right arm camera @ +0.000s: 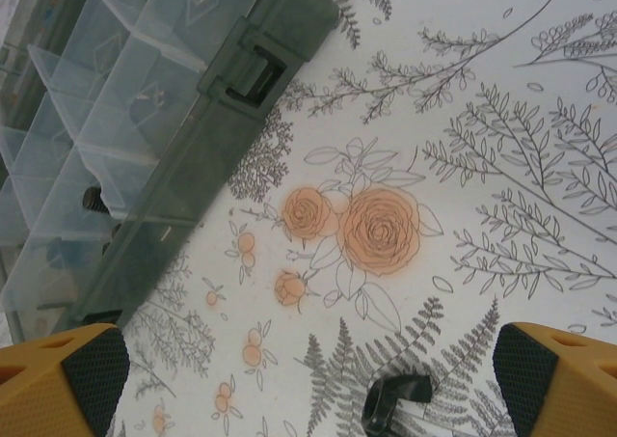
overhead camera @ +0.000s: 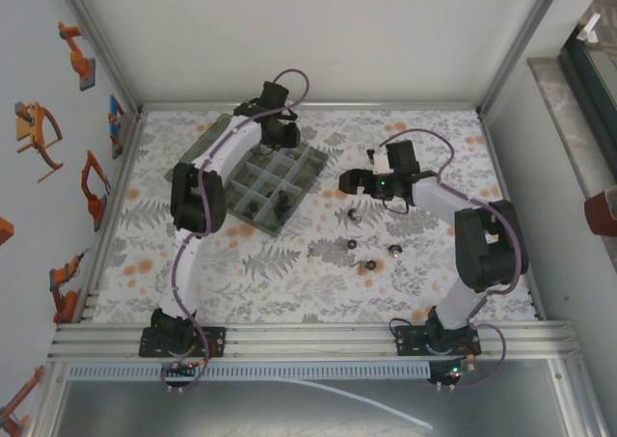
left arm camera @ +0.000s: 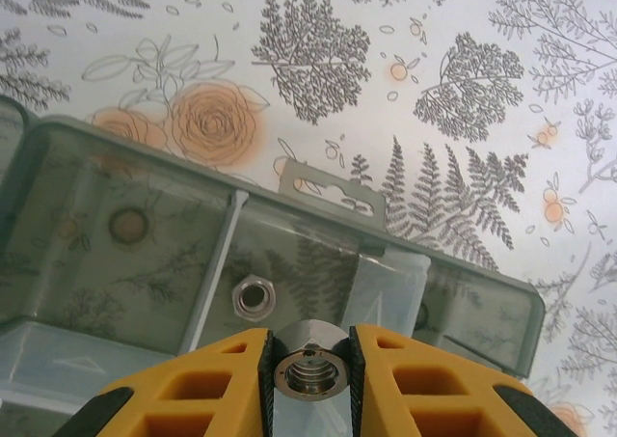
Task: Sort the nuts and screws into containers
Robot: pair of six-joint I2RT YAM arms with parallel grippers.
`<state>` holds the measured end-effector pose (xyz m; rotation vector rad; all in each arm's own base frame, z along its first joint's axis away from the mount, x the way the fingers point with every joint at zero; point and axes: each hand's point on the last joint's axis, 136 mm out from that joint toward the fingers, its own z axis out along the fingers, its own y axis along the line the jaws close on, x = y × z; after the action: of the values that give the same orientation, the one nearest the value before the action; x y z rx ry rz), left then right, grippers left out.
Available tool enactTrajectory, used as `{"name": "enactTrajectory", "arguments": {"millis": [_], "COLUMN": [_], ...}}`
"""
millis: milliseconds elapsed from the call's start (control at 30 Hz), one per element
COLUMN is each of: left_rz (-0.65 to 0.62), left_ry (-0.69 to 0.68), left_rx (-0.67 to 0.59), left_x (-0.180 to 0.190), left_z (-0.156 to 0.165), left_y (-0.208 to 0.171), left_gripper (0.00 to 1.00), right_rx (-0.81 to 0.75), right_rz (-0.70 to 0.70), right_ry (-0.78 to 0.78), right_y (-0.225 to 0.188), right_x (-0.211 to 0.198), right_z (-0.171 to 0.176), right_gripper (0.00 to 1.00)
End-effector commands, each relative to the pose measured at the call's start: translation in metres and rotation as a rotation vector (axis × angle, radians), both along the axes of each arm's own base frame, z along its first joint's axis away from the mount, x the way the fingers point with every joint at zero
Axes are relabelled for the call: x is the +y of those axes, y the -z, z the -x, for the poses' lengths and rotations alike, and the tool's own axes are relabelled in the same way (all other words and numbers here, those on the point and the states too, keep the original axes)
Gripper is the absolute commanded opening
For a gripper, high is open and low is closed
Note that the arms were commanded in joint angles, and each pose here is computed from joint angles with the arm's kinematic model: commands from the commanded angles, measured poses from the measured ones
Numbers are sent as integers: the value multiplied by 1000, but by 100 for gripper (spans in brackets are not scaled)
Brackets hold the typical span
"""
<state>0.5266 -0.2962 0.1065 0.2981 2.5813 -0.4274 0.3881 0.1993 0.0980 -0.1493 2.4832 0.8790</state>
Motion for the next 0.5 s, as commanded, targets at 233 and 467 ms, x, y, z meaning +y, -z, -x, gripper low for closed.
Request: {"name": "enactTrajectory", "arguments": {"millis": [233, 467], "left_rz": [-83, -57], "left_ry": [64, 81], "left_rx": [-79, -151], "left_x": [6, 5], "left_z": [-18, -24], "left_y": [15, -15], "left_gripper": [22, 22], "right_rx": [-85, -61], "right_rz": [-42, -27], "right_ry": [141, 147], "right_y": [-11, -12], "right_x": [-7, -9], "right_z": [-31, -26], "right_gripper": [98, 98]}}
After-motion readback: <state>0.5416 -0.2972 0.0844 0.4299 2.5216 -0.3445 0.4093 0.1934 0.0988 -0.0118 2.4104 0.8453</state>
